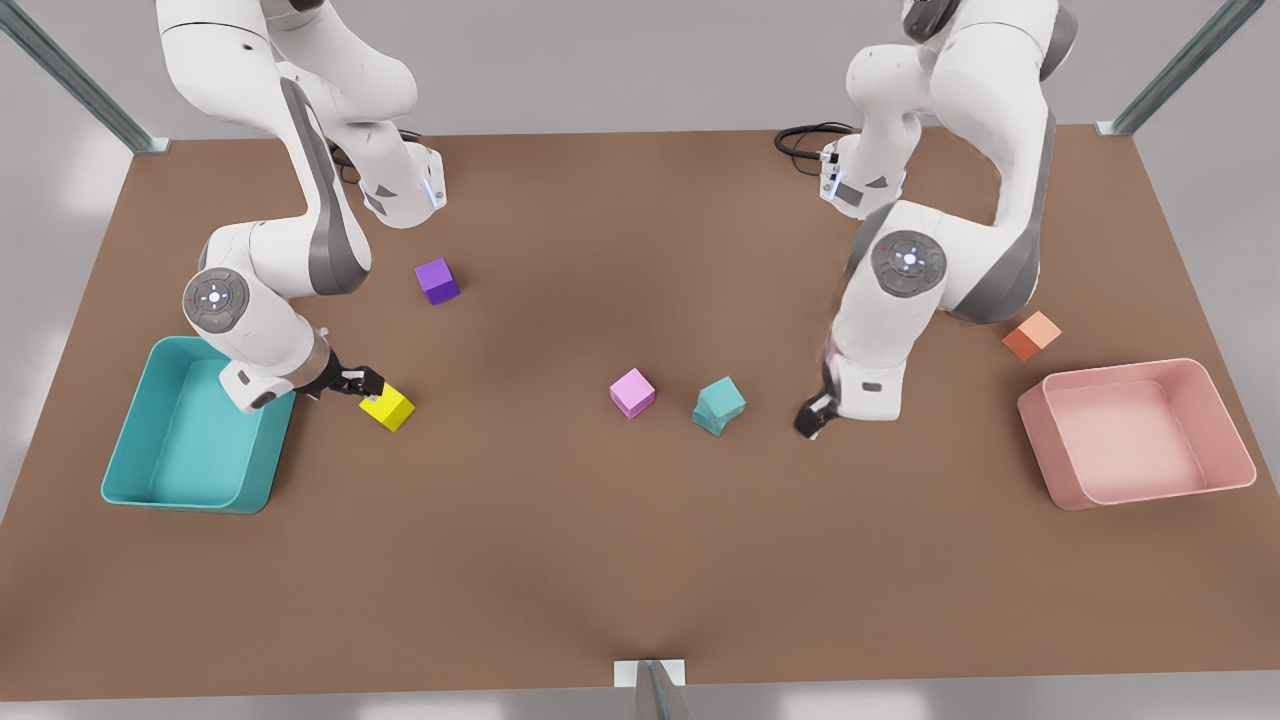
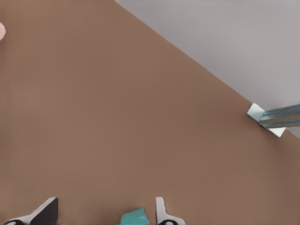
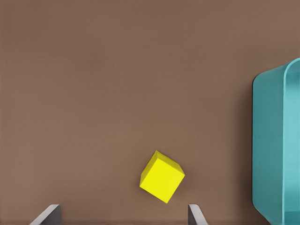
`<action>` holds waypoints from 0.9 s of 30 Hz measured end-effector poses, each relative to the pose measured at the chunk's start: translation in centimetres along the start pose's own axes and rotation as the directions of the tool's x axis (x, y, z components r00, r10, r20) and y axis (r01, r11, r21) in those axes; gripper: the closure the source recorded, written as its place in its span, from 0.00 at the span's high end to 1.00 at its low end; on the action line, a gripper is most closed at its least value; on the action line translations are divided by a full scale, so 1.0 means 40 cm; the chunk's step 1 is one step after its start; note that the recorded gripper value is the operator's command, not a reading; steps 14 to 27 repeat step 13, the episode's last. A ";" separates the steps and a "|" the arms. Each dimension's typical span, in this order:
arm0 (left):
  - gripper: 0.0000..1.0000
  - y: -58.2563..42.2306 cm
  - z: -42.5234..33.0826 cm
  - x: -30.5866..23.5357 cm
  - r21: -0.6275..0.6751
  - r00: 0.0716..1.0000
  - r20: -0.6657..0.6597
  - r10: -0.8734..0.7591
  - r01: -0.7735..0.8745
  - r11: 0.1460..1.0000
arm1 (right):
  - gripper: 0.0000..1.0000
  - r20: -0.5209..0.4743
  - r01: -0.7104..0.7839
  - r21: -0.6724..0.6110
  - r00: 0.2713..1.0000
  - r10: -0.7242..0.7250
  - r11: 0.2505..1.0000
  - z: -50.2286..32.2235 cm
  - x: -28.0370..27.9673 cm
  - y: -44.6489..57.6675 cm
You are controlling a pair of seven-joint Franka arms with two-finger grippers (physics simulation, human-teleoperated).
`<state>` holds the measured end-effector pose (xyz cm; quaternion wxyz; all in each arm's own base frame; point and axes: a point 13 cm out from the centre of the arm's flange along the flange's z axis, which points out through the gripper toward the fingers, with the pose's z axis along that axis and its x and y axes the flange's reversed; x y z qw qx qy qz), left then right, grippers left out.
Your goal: Stack the two blue cubes on top of each other
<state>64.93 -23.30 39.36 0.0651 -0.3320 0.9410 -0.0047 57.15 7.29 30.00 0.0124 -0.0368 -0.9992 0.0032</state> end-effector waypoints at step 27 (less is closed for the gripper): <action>1.00 0.321 -0.145 -0.182 0.074 0.971 -0.142 0.193 -0.184 0.980 | 1.00 -0.010 0.005 0.001 1.000 -0.005 1.000 0.005 0.006 0.009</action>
